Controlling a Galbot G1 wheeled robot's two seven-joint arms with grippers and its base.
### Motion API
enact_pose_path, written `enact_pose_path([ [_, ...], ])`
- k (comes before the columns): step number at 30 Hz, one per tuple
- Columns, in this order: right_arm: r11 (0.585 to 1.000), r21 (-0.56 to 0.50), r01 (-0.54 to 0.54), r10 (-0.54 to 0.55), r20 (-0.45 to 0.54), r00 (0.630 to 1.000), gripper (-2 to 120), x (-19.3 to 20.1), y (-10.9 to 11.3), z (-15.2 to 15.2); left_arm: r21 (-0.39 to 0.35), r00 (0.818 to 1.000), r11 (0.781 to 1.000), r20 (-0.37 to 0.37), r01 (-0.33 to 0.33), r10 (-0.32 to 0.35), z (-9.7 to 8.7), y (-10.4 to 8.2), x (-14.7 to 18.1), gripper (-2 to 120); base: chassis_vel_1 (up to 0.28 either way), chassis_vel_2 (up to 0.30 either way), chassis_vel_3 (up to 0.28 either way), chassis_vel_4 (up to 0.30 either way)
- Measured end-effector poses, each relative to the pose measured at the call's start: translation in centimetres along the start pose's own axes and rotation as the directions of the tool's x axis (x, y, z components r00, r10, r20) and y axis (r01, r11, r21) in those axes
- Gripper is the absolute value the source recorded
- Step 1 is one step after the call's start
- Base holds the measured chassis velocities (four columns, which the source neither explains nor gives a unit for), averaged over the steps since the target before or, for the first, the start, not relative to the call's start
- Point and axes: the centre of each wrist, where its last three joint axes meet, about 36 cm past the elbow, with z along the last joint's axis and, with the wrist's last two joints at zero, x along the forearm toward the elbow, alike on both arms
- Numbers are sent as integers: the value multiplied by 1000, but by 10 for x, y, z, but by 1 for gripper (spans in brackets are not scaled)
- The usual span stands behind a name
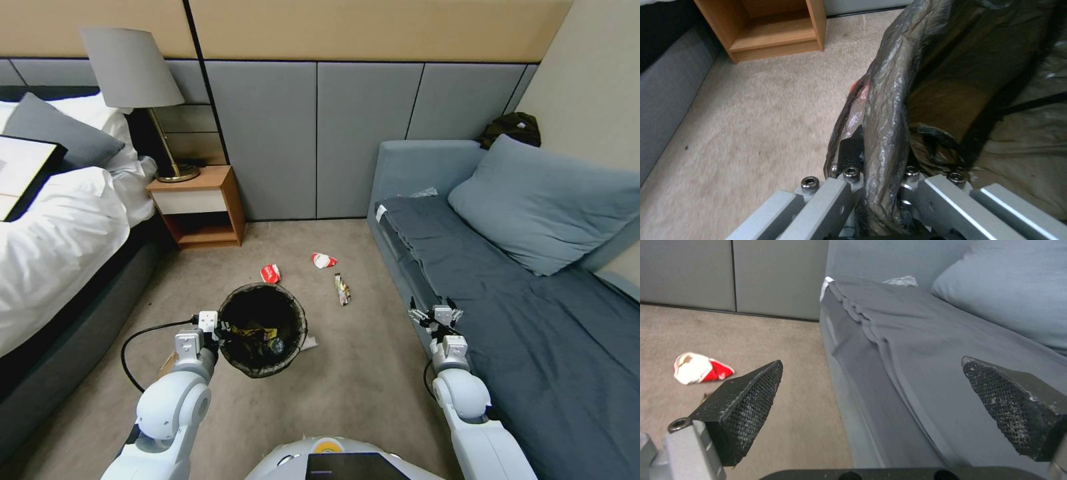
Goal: Pick up the trash bin, then pick up the garbage from the floor and place it into the trash bin.
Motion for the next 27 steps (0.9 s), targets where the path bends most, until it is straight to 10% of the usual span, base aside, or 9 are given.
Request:
enact_pose_path([
  [27, 1000, -5, -17, 17, -5, 1000, 100, 0, 6, 5, -4, 1000, 1000, -4, 13, -13, 2, 1, -2, 0, -61, 53, 51, -49],
])
